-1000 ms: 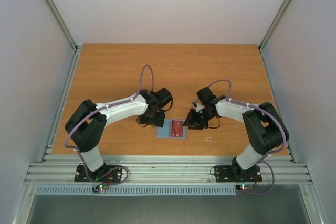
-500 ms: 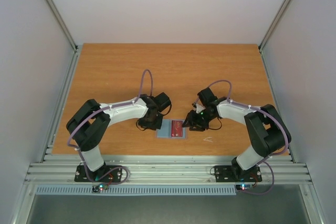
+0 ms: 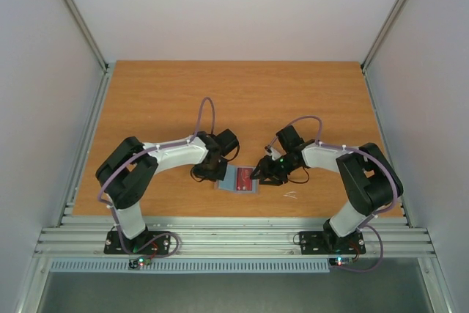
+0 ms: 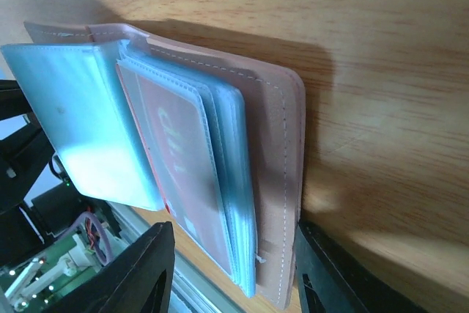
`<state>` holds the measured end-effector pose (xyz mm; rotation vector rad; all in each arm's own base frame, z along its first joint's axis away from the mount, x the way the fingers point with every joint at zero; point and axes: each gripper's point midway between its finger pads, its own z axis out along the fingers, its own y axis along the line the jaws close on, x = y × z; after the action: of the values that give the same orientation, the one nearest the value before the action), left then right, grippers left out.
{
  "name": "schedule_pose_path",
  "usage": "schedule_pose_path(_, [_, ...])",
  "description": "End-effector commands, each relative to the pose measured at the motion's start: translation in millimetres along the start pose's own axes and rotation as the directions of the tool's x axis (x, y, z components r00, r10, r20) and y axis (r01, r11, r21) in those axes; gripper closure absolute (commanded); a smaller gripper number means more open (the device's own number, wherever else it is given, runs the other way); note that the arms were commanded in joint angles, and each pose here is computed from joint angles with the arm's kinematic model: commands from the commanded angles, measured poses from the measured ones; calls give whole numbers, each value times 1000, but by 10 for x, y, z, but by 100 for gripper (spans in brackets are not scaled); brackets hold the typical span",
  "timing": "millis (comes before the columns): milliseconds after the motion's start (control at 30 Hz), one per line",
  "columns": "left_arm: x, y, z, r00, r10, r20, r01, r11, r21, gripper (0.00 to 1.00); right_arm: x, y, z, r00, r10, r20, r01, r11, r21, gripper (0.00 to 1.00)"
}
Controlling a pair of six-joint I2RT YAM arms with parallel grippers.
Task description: Put the credit cards into the card holder
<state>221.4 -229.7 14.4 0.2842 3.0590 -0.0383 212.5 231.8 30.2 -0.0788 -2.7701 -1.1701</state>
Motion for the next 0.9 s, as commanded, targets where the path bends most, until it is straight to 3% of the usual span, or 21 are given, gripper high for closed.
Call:
schedule_pose_path(0, [-65, -289, 57, 999, 49, 5, -49, 993, 105, 97, 2, 187, -48, 998, -56, 16, 57, 995, -79, 54])
schedule_pose_path(567, [-81, -353, 88, 998, 62, -19, -59, 991, 117, 98, 106, 654, -233, 996, -87, -20, 80, 965, -249, 58])
schedule_pose_path(867, [-157, -647, -78, 997, 73, -12, -68, 965, 254, 98, 95, 833, -231, 994, -106, -33, 93, 955, -280, 58])
